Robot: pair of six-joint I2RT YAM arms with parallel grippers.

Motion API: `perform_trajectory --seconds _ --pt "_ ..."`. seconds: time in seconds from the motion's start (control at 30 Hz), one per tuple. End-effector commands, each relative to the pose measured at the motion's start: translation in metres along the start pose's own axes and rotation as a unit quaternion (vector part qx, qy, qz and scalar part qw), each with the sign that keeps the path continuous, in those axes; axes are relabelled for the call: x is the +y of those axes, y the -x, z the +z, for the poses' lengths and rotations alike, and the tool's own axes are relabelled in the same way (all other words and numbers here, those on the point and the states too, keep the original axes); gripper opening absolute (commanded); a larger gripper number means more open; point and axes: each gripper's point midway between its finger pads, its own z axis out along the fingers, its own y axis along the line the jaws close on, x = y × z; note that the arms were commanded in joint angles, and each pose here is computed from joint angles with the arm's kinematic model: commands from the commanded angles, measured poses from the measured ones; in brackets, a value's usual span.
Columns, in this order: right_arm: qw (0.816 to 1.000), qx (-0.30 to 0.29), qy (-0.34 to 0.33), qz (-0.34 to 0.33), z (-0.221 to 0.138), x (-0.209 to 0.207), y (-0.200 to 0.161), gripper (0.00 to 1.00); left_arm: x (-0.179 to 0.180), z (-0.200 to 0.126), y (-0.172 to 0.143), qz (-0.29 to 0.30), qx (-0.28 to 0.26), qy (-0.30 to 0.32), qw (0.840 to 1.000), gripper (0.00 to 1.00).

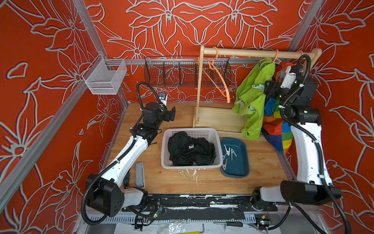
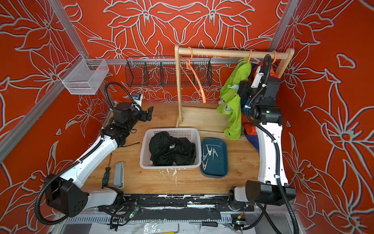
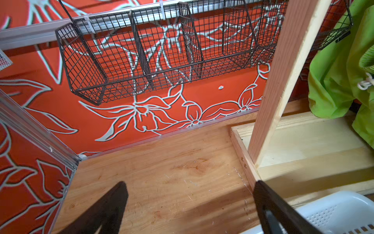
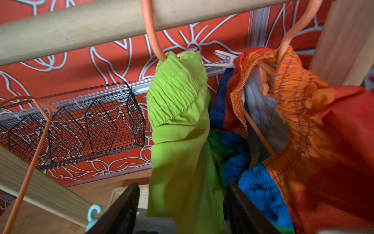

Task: Remove the clothespins securing shorts to the hanger
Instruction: Pick up the hanger from the clothesline.

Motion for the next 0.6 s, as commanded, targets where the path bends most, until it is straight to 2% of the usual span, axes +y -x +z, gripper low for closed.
perform_trajectory --seconds 0.0,0.2,0.27,0.57 --pt "0.999 -0.044 0.019 0.008 -0.007 0.009 0.032 0.69 0.003 -0.002 0.01 0.003 -0.014 0.002 1.0 0.97" --pt "0.997 -0.078 0.023 0.006 -0.008 0.013 0.056 0.68 0.003 -0.002 0.01 0.003 -0.014 0.001 1.0 0.97" --pt "0.997 -0.073 0.027 0.007 -0.002 0.015 0.058 0.66 0.003 -0.002 0.01 0.003 -0.014 0.001 1.0 0.97" --pt "0.998 -0.039 0.045 0.015 0.03 0.017 0.041 0.55 0.003 -0.002 0.009 0.006 -0.014 0.003 1.0 0.97"
